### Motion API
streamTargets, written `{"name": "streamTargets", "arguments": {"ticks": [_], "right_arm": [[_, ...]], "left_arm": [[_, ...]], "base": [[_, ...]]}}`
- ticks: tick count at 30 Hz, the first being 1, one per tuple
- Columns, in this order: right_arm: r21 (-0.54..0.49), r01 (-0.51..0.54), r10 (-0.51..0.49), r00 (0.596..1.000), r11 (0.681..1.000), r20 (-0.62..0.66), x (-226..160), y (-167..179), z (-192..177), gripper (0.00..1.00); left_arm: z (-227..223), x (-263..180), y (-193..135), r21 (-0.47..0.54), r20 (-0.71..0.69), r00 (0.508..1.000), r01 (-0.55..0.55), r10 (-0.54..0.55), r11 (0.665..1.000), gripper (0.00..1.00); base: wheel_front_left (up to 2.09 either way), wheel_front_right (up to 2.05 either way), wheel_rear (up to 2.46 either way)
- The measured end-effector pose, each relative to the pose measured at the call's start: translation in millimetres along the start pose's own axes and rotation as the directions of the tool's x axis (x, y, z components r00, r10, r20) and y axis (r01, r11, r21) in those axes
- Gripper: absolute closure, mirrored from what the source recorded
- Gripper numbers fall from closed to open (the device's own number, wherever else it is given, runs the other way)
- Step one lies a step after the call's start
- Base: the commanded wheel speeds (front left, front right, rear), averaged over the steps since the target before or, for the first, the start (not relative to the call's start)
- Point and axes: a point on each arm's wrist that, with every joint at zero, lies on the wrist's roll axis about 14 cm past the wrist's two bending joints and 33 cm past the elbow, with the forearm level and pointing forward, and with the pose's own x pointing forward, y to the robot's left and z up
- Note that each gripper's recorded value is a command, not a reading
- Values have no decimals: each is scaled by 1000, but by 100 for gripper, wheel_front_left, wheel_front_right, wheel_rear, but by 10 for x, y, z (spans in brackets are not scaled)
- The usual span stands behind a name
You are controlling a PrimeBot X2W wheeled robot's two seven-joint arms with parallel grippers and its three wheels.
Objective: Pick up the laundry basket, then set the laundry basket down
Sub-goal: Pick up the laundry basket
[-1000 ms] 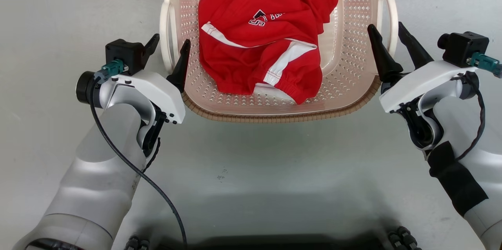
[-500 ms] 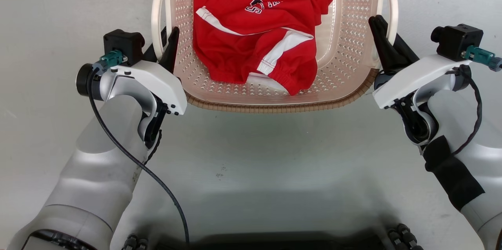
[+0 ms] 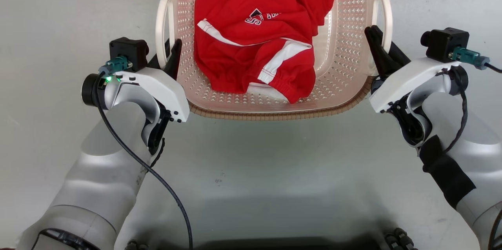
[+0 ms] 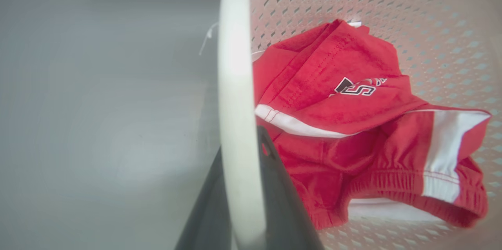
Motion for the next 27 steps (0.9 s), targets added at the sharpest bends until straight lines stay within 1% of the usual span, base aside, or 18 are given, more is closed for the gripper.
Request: {"name": "streamTargets", "arguments": {"ticks": [7,15,27], "right_arm": [[-44,2,-3,999,999,-37,-72,59,-52,100],[-68,5,-9,998,998,-54,-184,152,-37,100],[-124,-14,3,995,992,-95,-362,355,-15,100]], "left_arm": [[-19,-107,-37,-25,-16,1000,-14,14,1000,100],[8,-267,-118,-44,-13,1000,-16,15,999,100],[56,-532,-210,-42,-22,1000,-17,17,999,100]], "base": [[0,0,0],[0,0,0],[0,0,0]]}}
